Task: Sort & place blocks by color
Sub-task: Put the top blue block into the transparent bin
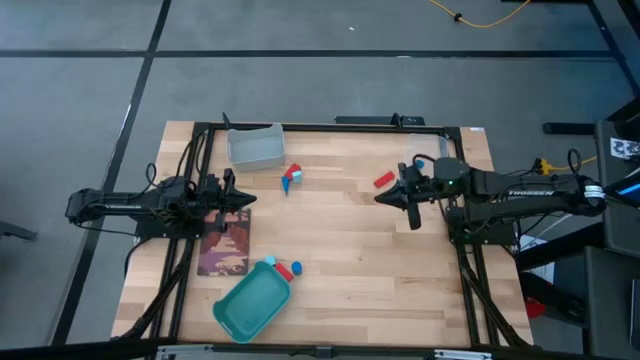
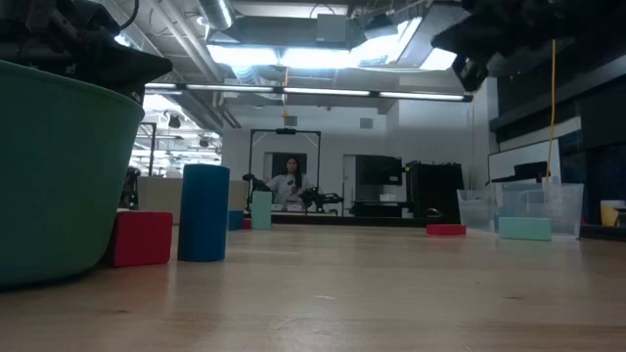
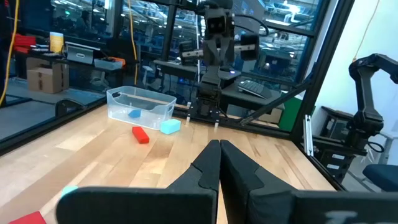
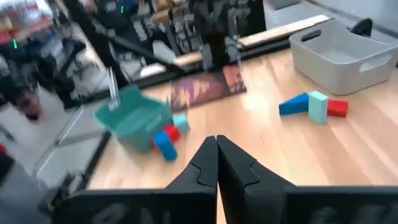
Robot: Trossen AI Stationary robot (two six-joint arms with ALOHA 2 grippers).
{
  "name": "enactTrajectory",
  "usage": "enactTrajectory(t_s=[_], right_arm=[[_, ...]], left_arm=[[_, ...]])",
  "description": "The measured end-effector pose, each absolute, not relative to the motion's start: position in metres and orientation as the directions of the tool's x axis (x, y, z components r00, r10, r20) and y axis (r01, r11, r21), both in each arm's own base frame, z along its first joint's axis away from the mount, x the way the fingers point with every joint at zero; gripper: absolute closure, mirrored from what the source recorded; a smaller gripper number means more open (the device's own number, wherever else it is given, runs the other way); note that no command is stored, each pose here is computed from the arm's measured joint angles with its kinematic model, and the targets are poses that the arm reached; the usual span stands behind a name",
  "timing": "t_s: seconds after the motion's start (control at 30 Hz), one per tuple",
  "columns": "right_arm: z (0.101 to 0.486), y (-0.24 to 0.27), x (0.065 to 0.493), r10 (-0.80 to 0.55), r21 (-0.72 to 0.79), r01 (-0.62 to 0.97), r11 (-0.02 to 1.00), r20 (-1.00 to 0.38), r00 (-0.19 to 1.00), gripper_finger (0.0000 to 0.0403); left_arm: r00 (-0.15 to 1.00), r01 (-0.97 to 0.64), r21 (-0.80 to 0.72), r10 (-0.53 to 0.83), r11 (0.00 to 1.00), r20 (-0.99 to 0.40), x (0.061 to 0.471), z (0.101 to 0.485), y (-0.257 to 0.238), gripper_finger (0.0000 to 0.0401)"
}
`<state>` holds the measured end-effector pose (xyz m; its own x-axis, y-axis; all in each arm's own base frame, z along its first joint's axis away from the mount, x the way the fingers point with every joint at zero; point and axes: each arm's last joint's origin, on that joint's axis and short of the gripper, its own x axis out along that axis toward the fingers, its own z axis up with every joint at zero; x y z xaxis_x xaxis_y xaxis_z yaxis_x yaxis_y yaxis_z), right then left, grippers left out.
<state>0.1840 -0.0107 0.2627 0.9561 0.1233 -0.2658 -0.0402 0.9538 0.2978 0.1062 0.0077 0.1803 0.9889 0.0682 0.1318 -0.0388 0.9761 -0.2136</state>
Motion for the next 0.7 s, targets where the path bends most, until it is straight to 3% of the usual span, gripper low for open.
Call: enactTrajectory(t_s=[0.13, 0.23, 0.37, 0.5, 0.7], right_arm=[[0.256, -0.01, 0.178, 0.132, 0.305, -0.021, 0.952, -0.348, 0.928, 0.0403], [0.248, -0.007, 0.168, 0.17, 0.306, -0.065, 0.95, -0.33, 0.928, 0.0403], [0.223, -0.005, 0.148, 0.173, 0.39, -0.09, 0.917, -0.185, 0.967, 0.0403], [0.214, -0.006, 0.137, 0.118, 0.412, -0.137, 0.901, 0.071, 0.991, 0.0403], [0.205, -0.006, 0.134, 0.113, 0.405, -0.145, 0.903, 0.102, 0.988, 0.0403]], left_arm=[[0.989, -0.05, -0.215, 0.079, 0.975, 0.128, 0.106, 0.18, 0.008, 0.0401], [0.989, -0.054, -0.215, 0.082, 0.975, 0.125, 0.106, 0.18, 0.008, 0.0401], [0.989, -0.055, -0.216, 0.083, 0.975, 0.124, 0.106, 0.18, 0.008, 0.0401], [0.988, -0.063, -0.217, 0.092, 0.974, 0.124, 0.106, 0.18, 0.008, 0.0401], [0.986, -0.085, -0.22, 0.114, 0.972, 0.124, 0.106, 0.18, 0.009, 0.0401]])
